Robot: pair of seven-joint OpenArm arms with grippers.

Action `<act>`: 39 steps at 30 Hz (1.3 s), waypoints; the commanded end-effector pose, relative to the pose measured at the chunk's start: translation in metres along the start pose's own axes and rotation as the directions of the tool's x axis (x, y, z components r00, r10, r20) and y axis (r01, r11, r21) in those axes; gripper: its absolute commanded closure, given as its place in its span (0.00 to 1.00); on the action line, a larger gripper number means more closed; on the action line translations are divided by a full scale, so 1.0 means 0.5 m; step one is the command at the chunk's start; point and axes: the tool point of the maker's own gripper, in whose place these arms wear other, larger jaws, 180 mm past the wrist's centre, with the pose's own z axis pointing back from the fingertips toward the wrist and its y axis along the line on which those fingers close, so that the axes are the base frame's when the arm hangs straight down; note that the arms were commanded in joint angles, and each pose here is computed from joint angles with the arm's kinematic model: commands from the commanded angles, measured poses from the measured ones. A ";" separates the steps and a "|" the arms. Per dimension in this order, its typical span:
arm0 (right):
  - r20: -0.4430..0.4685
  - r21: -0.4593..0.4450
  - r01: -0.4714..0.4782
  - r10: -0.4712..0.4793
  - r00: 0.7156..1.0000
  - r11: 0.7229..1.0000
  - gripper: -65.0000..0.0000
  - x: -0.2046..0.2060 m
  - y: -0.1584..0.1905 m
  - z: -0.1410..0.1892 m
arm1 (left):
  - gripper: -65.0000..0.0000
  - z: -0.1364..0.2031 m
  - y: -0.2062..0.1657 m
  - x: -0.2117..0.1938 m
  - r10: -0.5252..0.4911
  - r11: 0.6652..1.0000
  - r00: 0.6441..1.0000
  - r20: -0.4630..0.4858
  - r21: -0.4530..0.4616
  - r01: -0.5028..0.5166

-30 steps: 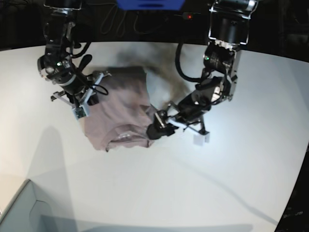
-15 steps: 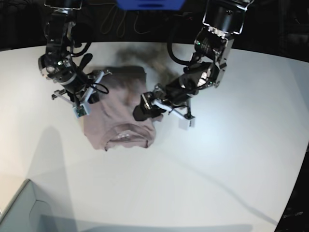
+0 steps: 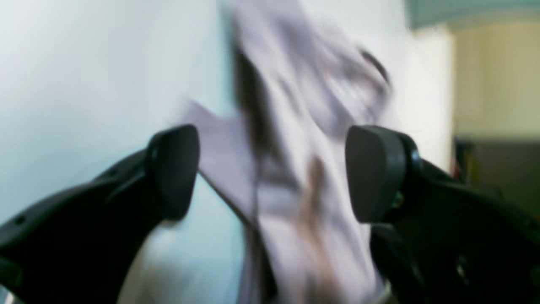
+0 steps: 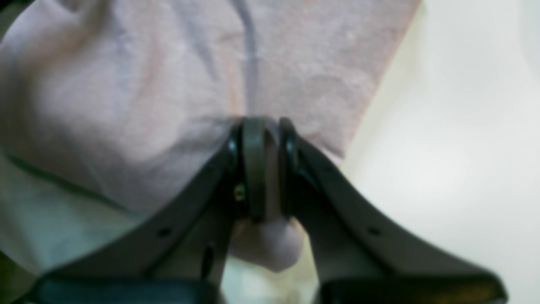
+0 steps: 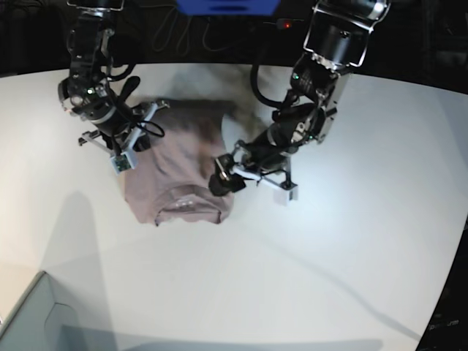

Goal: Layout the t-shirt on the table in an organized manner, then fold the t-shirt properly
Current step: 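Press and smooth the bundle's hem edge with the left gripper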

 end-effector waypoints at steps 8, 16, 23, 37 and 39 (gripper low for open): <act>0.039 -0.011 -0.008 0.008 0.999 1.000 0.92 0.025 -0.010 0.005 | 0.19 -0.046 -0.060 0.009 -0.091 0.995 0.996 -0.012 -0.029 0.090; 0.036 -0.022 -0.022 0.023 0.999 1.000 0.92 0.025 -0.022 0.009 | 0.19 -0.080 -0.044 -0.043 -0.057 0.998 0.994 -0.089 0.015 0.058; 0.042 -0.024 -0.024 0.025 0.999 0.999 0.92 0.031 -0.024 0.008 | 0.20 -0.092 -0.079 -0.079 -0.030 1.000 0.992 -0.119 -0.012 0.029; 0.044 -0.021 -0.026 0.027 0.999 0.999 0.92 0.034 -0.022 0.006 | 0.19 -0.096 -0.127 -0.082 0.130 0.987 0.985 -0.113 -0.075 -0.139; 0.044 -0.021 -0.026 0.027 0.999 0.999 0.92 0.034 -0.022 0.006 | 0.19 -0.096 -0.126 -0.081 0.144 0.985 0.983 -0.113 -0.076 -0.153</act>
